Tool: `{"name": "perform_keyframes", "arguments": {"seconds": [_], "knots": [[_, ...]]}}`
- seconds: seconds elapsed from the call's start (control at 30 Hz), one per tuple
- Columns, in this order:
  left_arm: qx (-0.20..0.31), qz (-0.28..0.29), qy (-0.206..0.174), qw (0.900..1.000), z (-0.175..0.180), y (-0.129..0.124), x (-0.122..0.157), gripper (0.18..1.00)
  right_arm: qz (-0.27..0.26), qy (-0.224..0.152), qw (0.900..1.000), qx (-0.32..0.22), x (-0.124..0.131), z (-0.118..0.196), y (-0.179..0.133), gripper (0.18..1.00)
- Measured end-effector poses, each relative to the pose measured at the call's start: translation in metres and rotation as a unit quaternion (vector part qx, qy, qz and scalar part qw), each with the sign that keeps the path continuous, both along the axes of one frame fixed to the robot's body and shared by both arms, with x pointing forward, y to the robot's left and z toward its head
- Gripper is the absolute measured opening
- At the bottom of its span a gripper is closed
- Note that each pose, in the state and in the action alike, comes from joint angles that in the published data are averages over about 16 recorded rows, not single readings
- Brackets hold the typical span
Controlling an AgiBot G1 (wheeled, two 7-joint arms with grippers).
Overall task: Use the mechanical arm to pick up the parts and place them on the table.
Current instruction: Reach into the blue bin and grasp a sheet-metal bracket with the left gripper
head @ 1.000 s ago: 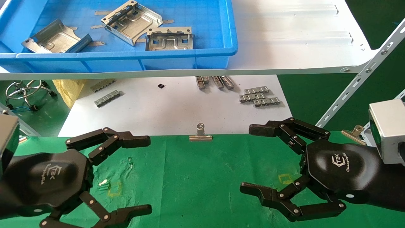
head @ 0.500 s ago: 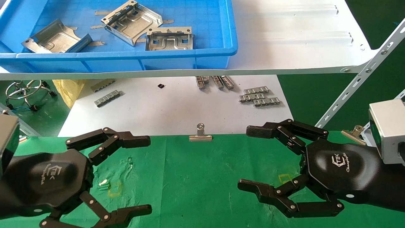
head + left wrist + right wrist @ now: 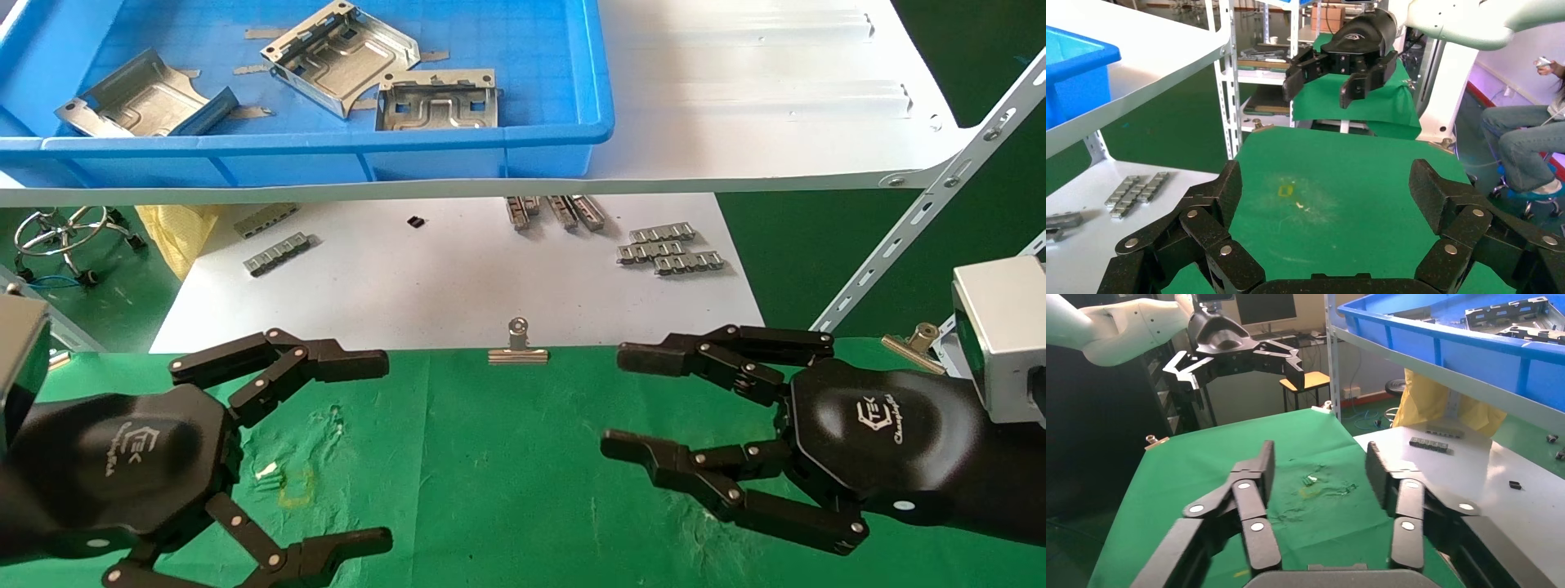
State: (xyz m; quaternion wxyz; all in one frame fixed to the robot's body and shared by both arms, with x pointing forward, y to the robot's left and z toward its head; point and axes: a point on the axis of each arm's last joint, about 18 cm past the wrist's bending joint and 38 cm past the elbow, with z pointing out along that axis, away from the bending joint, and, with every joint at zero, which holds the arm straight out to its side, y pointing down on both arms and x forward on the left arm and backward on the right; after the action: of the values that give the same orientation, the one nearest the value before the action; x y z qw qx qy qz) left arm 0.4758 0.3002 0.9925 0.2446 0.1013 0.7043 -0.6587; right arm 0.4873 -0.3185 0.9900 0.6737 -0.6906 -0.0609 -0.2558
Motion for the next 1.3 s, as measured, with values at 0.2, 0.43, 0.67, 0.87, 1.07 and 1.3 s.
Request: {"name": "perform_keyframes", "arguments": {"seconds": [0.2,0.43,0.67,0.87,1.07,1.3], "knots": [[0.0,0.002,-0.004,1.0,0.002,0.0,0.001,1.001,0.0,0.0,1.0,0.0,0.0,0.0,0.0,0.514],[-0.003,0.021,-0.032,0.9993,0.024,-0.001,0.012,1.001,0.0,0.0,1.0,0.0,0.0,0.0,0.0,0.363],[-0.023,0.07,-0.076,0.9944,0.076,-0.002,0.049,1.001,0.0,0.0,1.0,0.0,0.0,0.0,0.0,0.271],[-0.051,0.125,-0.094,0.9863,0.133,-0.005,0.094,1.001,0.0,0.0,1.0,0.0,0.0,0.0,0.0,0.221],[-0.075,0.19,-0.083,0.9753,0.178,-0.007,0.137,1.001,0.0,0.0,1.0,0.0,0.0,0.0,0.0,0.196],[-0.089,0.263,-0.056,0.959,0.205,-0.001,0.17,1.001,0.0,0.0,1.0,0.0,0.0,0.0,0.0,0.192]]}}
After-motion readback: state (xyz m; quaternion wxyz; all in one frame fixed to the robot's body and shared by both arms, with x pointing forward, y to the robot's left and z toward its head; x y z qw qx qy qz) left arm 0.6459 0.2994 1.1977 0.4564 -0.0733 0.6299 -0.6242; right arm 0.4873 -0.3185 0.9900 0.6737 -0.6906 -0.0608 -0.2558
